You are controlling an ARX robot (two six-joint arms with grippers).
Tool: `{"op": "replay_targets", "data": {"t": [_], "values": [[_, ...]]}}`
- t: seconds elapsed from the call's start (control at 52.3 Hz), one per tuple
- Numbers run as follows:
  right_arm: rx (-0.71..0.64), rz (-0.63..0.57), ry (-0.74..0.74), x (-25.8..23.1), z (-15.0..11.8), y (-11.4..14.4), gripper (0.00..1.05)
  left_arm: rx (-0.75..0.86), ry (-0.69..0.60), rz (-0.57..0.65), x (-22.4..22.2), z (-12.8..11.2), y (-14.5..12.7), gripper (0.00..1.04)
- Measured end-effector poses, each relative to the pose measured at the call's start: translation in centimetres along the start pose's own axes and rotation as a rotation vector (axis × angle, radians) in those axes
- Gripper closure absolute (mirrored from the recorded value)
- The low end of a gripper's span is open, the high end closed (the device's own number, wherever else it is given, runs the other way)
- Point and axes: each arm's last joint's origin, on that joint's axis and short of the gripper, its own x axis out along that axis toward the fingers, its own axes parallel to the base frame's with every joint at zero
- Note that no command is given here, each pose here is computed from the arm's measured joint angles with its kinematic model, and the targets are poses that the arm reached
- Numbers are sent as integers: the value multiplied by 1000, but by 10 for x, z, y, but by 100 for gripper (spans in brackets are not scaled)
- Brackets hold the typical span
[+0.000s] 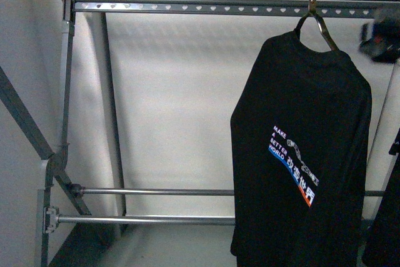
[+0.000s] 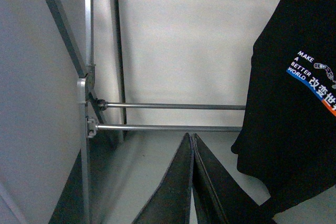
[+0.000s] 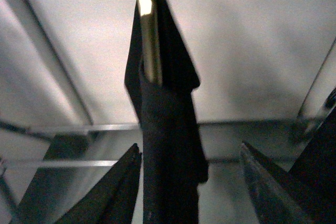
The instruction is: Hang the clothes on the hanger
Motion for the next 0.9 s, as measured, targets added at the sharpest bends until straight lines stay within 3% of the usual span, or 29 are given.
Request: {"op": "replay_targets", "data": {"t": [0.076,0.191,0.287,0.363,0.421,0.631,0.669,0.746,0.899], "values": [[-31,10,-207,-68,14,6,28,0,0,0,0,0,0,101],[-39,91,-292,-147,4,17,8,0,0,0,0,0,0,101],[-44,79,-323,-200,-16,23,8,0,0,0,0,0,0,101],[-43,-32,-233,-243,-37,24,23,0,0,0,0,0,0,101],[-53,-37,-212,-258,-63,19,33,0,0,0,0,0,0,101],[-62,-56,-151,-243,-168,-1,74,0,-2,0,0,0,0,101],[-64,-55,-160,-244,-168,-1,88,0,-2,0,0,0,0,101],[-65,-57,-169,-244,-168,-1,102,0,-2,0,0,0,0,101],[-67,-58,-168,-244,-168,-1,102,0,-2,0,0,0,0,101]]}}
